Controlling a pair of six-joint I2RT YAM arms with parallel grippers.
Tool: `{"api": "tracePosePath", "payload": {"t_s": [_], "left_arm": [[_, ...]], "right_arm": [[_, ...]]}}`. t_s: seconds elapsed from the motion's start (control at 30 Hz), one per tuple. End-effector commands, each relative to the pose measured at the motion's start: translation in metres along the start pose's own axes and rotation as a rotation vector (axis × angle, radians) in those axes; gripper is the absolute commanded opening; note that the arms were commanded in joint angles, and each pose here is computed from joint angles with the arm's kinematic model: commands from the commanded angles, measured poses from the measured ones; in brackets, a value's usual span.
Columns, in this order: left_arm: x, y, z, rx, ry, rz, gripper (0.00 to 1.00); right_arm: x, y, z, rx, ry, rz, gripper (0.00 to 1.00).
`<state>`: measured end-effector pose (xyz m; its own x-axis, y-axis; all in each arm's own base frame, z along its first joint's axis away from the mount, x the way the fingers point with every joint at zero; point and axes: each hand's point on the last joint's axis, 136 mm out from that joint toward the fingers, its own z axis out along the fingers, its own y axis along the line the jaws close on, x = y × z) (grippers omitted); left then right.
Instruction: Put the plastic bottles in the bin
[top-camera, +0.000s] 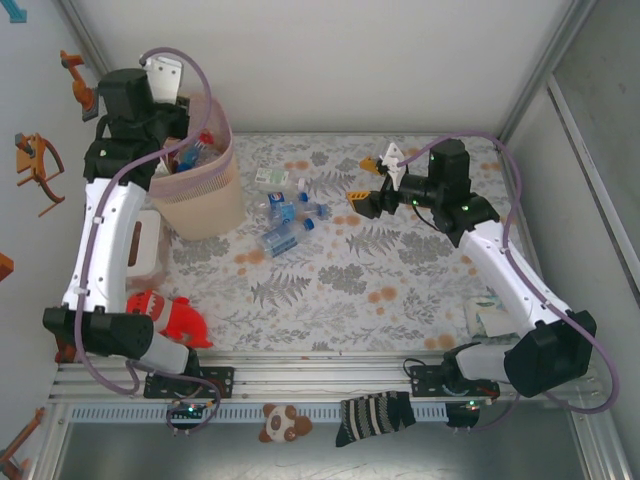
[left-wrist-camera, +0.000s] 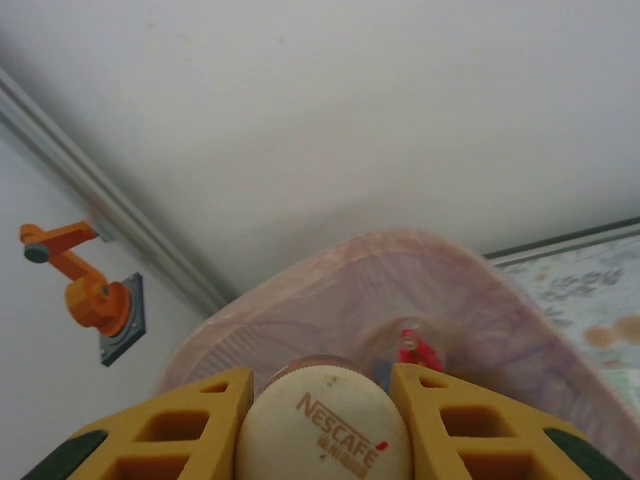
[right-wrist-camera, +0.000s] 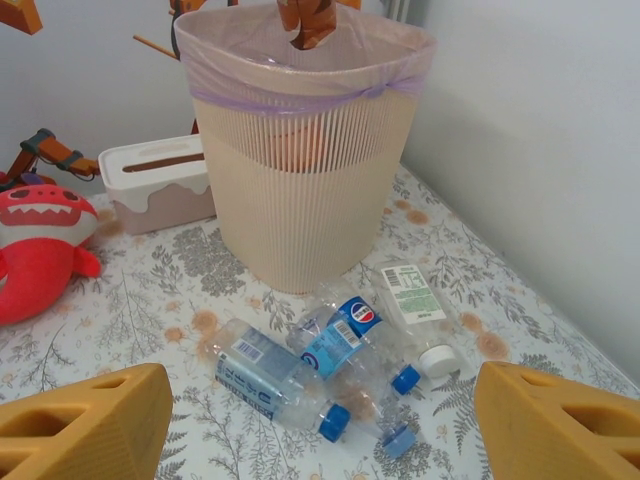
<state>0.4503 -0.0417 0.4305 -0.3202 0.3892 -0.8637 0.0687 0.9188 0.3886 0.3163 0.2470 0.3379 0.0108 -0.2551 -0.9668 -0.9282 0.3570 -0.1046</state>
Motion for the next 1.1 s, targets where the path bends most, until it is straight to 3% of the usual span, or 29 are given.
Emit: {"api": "tracePosePath", "payload": {"t_s": [0.0,0.73,1.07], "left_arm": [[0.005,0.018,0.017,-0.123,0.03,0.102,0.21],[0.11,0.01,0.131,-0.141,0.352,0.264,0.24],[0.156,-0.024,0.149,0.045,0.429,0.184,0.27]], "right_arm": [[-0.012,0.001,-0.001,0.003,-0.017,-0.016,0.78],[-0.008,0.003,-0.004,0.014,-0.001,-0.011,0.78],[-0.004,0.002,-0.002,0.008,0.006,-0.008,0.78]]}}
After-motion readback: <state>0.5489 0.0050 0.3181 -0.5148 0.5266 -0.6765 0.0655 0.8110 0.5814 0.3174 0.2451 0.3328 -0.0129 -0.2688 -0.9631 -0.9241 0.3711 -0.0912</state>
